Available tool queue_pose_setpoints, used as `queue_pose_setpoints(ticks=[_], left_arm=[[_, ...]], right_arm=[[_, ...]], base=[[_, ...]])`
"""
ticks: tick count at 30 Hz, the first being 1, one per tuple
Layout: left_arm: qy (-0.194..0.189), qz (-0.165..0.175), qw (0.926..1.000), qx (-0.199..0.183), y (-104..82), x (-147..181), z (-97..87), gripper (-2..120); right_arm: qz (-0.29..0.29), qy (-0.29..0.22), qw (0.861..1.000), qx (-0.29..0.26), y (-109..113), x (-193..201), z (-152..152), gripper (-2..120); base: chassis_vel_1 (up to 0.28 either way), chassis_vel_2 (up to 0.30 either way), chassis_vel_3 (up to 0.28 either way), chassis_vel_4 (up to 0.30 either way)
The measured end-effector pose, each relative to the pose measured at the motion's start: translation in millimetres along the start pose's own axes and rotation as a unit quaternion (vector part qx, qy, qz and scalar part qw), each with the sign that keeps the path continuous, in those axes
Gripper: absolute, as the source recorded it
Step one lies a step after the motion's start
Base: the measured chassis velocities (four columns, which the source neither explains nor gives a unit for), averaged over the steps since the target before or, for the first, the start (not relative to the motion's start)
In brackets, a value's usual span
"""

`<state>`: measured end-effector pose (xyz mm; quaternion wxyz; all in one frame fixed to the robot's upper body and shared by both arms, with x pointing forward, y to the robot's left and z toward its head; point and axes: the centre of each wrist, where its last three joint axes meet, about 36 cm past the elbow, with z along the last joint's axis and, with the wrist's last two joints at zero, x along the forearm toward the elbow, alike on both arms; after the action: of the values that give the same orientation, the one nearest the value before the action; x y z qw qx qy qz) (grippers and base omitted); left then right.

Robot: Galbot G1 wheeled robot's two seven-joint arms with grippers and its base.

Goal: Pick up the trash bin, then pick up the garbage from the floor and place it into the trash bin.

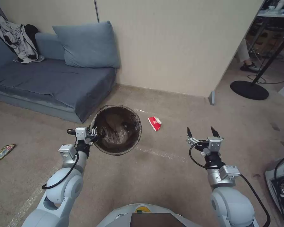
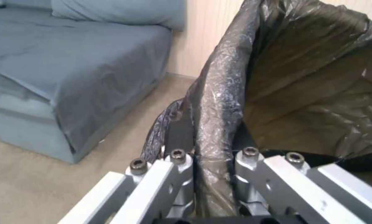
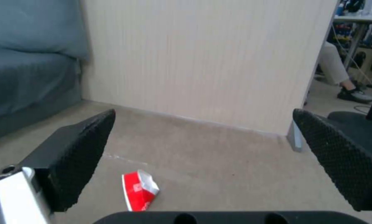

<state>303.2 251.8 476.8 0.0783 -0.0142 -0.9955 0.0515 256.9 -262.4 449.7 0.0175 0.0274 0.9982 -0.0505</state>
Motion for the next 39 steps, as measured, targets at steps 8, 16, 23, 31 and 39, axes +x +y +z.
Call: queue_pose_setpoints(ticks=[8,16,23,31,39], left_arm=[[0.003,0.006,1.0,0.002,-2.1,-1,2.4,7],[0.006,0.011,0.9999,0.003,-1.9,1,3.1,7],[0.007,0.014,0.9999,0.004,-3.7,4,3.1,7],[0.009,0.011,0.9999,0.005,-2.9,6,4.4,7],[0.008,0.009,0.9999,0.005,-2.2,9,3.8,7]], right_arm=[[0.0,0.0,1.0,0.0,0,1,0,100],[-0.001,0.0,1.0,-0.001,1,1,1,100],[-0.001,-0.001,1.0,0.0,1,1,0,100],[-0.002,-0.001,1.0,0.0,1,2,0,100],[-0.003,-0.003,1.0,0.0,2,2,0,100]], base=[[-0.086,0.076,0.083,-0.079],[-0.093,0.096,0.1,-0.095],[-0.108,0.103,0.114,-0.103],[-0.133,0.129,0.129,-0.139],[-0.107,0.095,0.11,-0.102]])
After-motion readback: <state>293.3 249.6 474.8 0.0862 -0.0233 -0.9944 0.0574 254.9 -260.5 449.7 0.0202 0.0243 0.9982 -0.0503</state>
